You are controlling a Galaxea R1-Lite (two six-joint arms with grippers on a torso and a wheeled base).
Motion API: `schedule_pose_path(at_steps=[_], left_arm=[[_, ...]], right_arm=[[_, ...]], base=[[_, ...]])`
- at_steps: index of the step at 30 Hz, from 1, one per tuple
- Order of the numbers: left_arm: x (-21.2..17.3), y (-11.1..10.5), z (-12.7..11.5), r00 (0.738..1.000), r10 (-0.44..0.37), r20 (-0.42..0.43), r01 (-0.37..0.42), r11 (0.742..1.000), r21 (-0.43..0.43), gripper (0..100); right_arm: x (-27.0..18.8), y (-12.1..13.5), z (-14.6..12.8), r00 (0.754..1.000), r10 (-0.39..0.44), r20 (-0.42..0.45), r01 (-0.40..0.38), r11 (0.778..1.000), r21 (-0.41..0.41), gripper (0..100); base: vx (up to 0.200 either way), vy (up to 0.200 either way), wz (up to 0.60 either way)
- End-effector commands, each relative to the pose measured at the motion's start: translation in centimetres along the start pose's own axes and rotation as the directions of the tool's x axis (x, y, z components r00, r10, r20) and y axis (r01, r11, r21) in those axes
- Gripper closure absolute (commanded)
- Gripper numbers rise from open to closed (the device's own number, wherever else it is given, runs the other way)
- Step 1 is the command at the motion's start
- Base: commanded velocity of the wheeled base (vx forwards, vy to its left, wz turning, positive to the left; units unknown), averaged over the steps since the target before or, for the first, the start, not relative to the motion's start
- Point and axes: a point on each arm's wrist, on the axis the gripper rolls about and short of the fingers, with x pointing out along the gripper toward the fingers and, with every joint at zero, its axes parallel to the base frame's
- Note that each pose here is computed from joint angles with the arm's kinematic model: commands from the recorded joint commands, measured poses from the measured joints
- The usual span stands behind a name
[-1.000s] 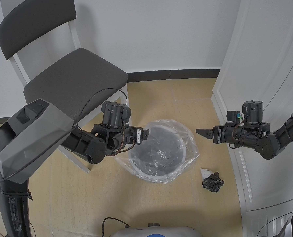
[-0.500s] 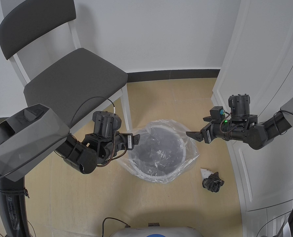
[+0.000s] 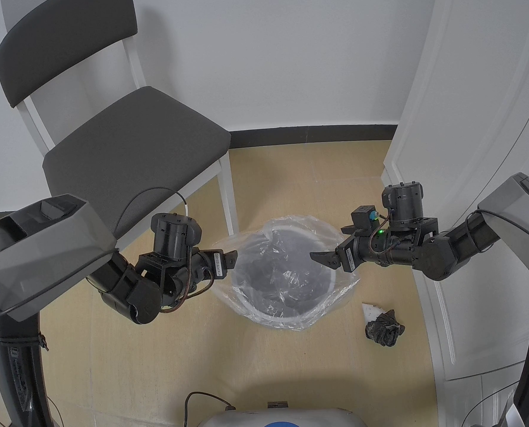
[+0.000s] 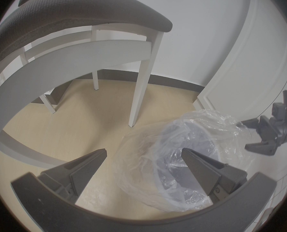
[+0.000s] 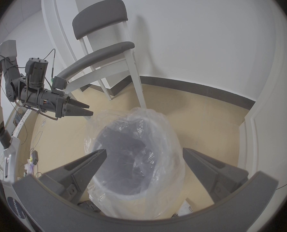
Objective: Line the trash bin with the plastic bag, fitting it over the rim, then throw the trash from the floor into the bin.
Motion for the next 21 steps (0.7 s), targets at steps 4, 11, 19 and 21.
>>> schedule_pose_path(at_steps=[4,11,19,21], left_arm=[[-0.4,0.1,0.0,0.999,-0.009,0.034,0.01,1.0,-0.014,0],[-0.3,0.0,-0.1,0.999,-0.014,0.034,0.014,1.0,-0.015,0],[-0.1,-0.2,-0.1,0.999,-0.017,0.04,0.017,1.0,-0.013,0],[0.0,-0.2,-0.1,0.999,-0.017,0.04,0.017,1.0,-0.013,0]], right_arm=[[1.9,0.5,-1.2,0.999,0.008,-0.031,-0.008,1.0,0.009,0],[2.7,0.0,-1.6,0.999,-0.012,-0.038,0.013,1.0,0.028,100],[2.6,-0.5,-1.7,0.999,-0.029,-0.021,0.031,0.995,0.099,100],[2.6,-0.8,-1.8,0.999,-0.036,-0.016,0.037,0.994,0.107,100]], base=[[0.0,0.0,0.0],[0.0,0.0,0.0],[0.0,0.0,0.0],[0.0,0.0,0.0]])
